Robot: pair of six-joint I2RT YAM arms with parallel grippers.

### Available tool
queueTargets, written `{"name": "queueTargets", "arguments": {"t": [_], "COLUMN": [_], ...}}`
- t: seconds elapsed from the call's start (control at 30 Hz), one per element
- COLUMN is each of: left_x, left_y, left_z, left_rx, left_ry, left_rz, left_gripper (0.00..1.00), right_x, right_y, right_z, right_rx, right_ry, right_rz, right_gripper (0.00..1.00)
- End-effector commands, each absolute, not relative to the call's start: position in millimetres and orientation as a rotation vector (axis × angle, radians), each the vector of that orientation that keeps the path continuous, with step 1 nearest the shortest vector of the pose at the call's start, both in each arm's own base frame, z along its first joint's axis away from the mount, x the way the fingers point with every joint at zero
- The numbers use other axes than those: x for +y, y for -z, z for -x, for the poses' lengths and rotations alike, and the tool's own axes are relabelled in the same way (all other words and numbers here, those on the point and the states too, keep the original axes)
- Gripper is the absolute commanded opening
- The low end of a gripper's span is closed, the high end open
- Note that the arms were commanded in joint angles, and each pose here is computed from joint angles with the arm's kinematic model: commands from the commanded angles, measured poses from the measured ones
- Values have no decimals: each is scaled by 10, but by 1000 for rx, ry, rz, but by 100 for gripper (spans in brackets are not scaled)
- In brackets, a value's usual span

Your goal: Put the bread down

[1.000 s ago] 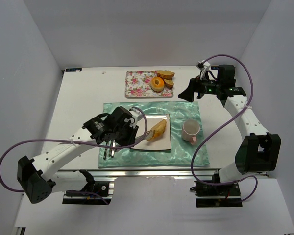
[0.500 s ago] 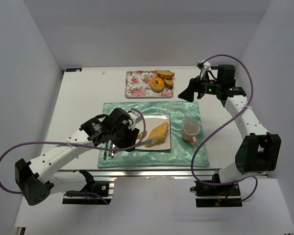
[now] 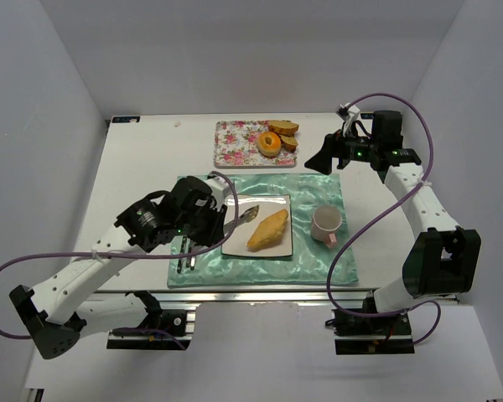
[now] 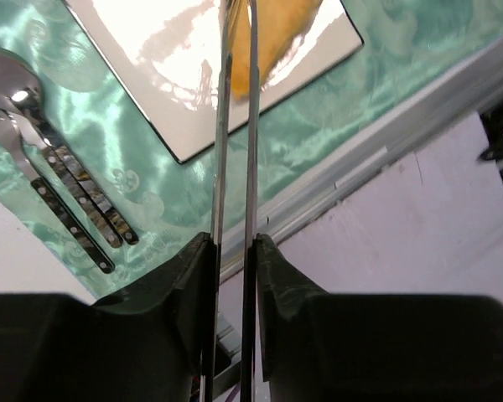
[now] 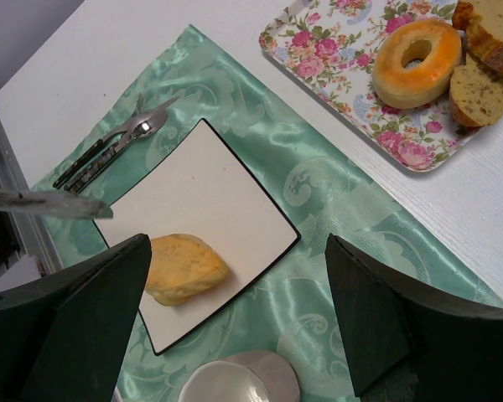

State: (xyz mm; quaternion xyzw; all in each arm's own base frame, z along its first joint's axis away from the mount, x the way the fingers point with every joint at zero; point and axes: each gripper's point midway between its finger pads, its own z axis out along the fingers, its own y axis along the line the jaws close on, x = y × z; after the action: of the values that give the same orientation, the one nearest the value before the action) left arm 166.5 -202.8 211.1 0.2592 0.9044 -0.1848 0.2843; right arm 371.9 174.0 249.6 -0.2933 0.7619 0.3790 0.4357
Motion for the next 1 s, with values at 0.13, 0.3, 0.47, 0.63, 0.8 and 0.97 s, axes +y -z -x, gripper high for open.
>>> {"name": "queueTargets", "arguments": {"t": [0.13, 0.3, 0.47, 0.63, 0.8, 0.97], "left_x": [-1859, -1250, -585, -51, 198, 292], "left_y": [-2194, -2100, -1922, -1333, -775, -381], "left_z": [-2158, -2836, -3315, -3546, -3679, -3673], "left_rx": [2389, 2370, 2326, 2374, 2404, 2487], "left_ry": [342, 215, 77, -52, -170, -204], "left_rz": [-403, -110, 109, 265, 348, 393], "left_gripper": [33, 32, 31, 34, 48, 62], "right_x": [1740, 1748, 1744, 1740, 1733, 1719], "right_y": [-2640, -2659, -2654, -2664, -2664, -2663], "right_z": [-3724, -3702, -3678, -3667, -3651, -3652], "right_rx": [1848, 1836, 1830, 1819, 1817, 1825], "right_ry": [-940, -939, -939, -931, -933, -925], "right_rz": [749, 763, 769, 773, 776, 785], "right_gripper": [89, 89, 89, 89, 89, 89]}}
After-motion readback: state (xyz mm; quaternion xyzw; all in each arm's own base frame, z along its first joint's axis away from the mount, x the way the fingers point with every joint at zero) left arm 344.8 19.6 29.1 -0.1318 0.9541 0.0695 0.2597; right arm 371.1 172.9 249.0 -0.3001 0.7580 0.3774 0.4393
